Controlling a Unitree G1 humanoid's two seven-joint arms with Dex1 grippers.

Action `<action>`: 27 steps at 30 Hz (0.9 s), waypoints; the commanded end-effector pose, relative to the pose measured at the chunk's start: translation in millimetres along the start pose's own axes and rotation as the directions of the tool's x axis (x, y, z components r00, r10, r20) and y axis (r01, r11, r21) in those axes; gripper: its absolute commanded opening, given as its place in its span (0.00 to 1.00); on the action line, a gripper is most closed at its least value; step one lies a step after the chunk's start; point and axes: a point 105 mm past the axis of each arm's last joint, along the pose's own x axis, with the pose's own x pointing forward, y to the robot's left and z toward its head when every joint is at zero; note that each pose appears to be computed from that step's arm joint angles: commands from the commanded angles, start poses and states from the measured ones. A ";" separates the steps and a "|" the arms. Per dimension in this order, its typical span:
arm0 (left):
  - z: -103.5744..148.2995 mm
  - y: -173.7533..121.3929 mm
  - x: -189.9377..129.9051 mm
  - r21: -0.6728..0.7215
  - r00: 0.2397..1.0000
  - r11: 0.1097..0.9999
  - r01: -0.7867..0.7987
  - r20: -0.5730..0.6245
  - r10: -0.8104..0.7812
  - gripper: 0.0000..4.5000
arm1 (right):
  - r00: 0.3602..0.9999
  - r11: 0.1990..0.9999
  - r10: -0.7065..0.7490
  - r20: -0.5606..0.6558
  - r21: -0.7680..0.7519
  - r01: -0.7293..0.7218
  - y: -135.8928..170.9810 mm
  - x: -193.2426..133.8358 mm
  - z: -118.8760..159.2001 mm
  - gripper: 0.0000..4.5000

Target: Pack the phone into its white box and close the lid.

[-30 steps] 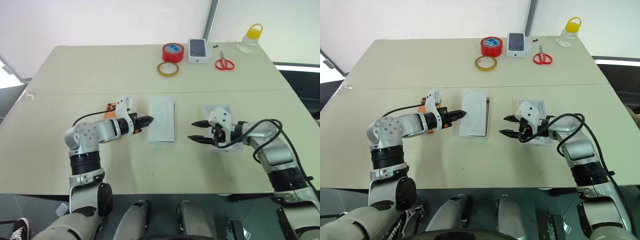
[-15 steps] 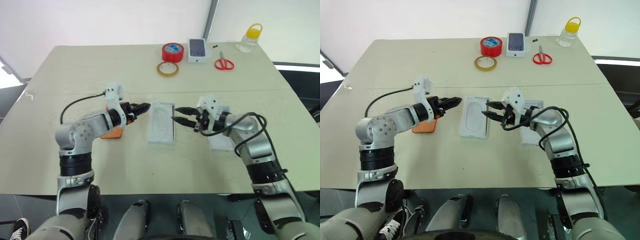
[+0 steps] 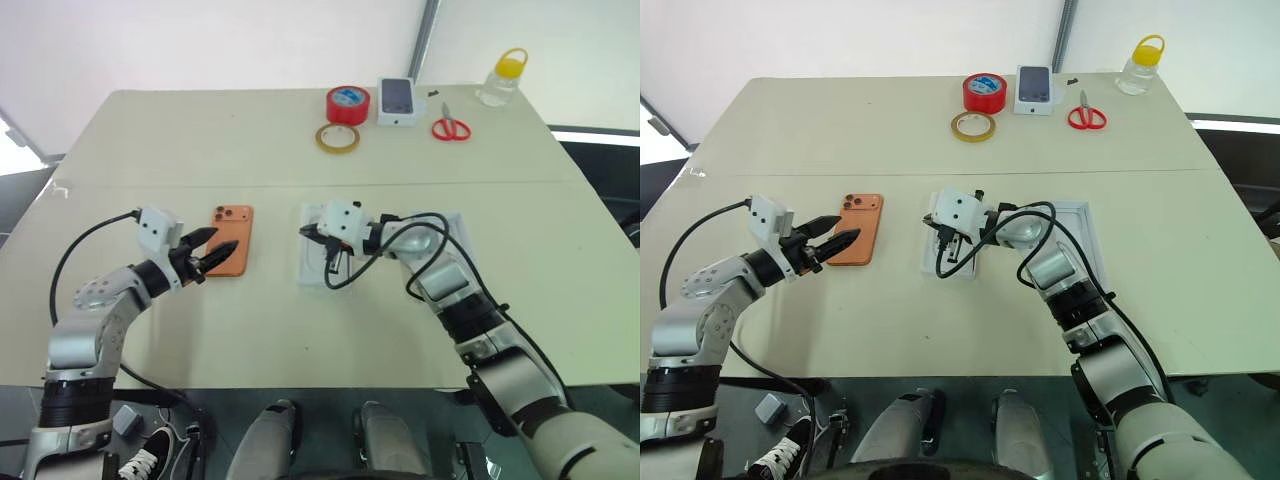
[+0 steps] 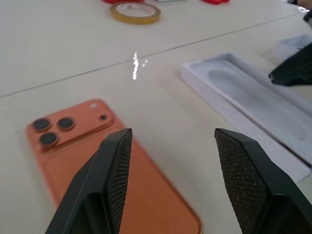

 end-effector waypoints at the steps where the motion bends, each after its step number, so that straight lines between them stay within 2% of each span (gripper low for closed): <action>1: 26.8 -2.7 -0.2 0.032 0.993 0.999 -0.021 0.115 0.017 0.63 | 0.998 0.997 0.016 -0.053 -0.070 -0.019 0.4 3.2 -9.0 0.02; 4: 46.5 -3.3 1.3 0.002 0.974 0.999 -0.046 0.220 0.045 0.63 | 0.996 0.997 0.032 -0.081 -0.066 -0.037 0.1 3.6 -15.7 0.02; 8: 55.4 -2.3 0.8 0.005 0.962 0.998 -0.070 0.265 0.066 0.63 | 0.986 0.987 0.062 -0.153 -0.139 -0.083 2.3 2.5 -25.3 0.02; 16: 55.6 -1.4 4.2 0.017 0.963 0.997 -0.071 0.261 0.064 0.63 | 0.981 0.985 0.087 -0.174 -0.130 -0.111 2.2 -0.8 -27.7 0.02; 23: 57.3 -3.4 7.2 0.020 0.962 0.998 -0.063 0.269 0.056 0.63 | 0.967 0.975 0.114 -0.226 -0.163 -0.153 6.2 -5.7 -33.3 0.02; 27: 57.6 -4.2 9.9 0.012 0.960 0.998 -0.063 0.273 0.057 0.63 | 0.957 0.968 0.103 -0.270 -0.193 -0.159 -1.2 -10.9 -31.2 0.02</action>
